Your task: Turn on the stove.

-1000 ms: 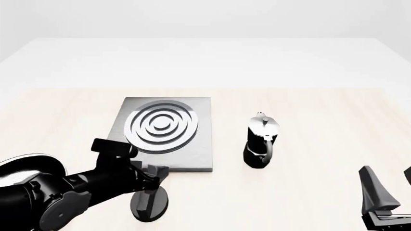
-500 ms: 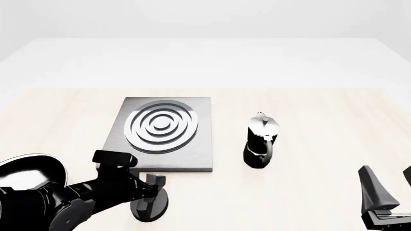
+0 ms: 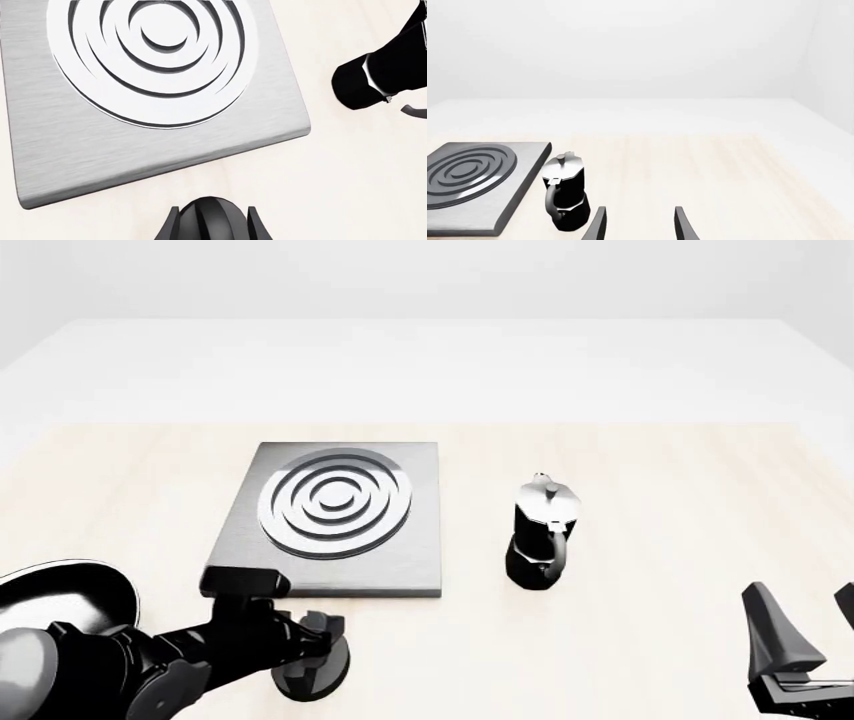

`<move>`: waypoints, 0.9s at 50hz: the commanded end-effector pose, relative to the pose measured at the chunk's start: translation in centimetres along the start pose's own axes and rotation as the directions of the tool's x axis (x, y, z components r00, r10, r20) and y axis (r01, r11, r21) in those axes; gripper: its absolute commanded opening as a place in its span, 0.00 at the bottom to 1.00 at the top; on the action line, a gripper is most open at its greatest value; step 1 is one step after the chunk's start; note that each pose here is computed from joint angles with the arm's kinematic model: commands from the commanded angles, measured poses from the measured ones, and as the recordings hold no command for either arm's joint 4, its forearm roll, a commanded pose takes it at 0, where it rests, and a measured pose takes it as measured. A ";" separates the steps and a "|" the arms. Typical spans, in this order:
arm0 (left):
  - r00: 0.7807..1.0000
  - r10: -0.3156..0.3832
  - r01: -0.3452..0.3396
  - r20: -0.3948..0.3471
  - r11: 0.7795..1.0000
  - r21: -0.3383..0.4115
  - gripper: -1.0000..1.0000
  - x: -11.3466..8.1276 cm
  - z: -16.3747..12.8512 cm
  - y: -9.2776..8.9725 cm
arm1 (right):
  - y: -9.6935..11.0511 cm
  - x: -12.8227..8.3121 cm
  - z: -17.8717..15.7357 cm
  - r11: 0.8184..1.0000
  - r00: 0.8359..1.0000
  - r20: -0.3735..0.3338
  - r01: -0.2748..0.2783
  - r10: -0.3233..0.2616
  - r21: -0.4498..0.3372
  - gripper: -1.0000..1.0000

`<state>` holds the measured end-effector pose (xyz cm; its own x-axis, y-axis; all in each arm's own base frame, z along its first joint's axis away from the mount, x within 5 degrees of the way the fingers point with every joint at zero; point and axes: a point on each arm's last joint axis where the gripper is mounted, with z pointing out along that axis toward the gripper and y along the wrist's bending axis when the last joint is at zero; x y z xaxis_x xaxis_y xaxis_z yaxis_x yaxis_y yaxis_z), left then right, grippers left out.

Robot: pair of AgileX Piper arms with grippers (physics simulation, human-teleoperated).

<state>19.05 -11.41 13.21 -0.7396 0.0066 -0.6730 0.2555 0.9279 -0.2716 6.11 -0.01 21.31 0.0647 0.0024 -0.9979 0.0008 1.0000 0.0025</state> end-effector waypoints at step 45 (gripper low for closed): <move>0.997 -0.073 0.076 0.035 0.991 -0.112 1.00 -0.8 -0.1 3.5 | 0.0 0.0 0.2 1.000 1.000 -0.008 0.001 -0.001 -0.005 1.00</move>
<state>19.86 -10.57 12.54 -0.7439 -0.0399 -0.6671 0.2111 0.9331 -0.2911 6.32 0.02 21.33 0.0580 0.0029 -0.9983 -0.0033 1.0000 0.0028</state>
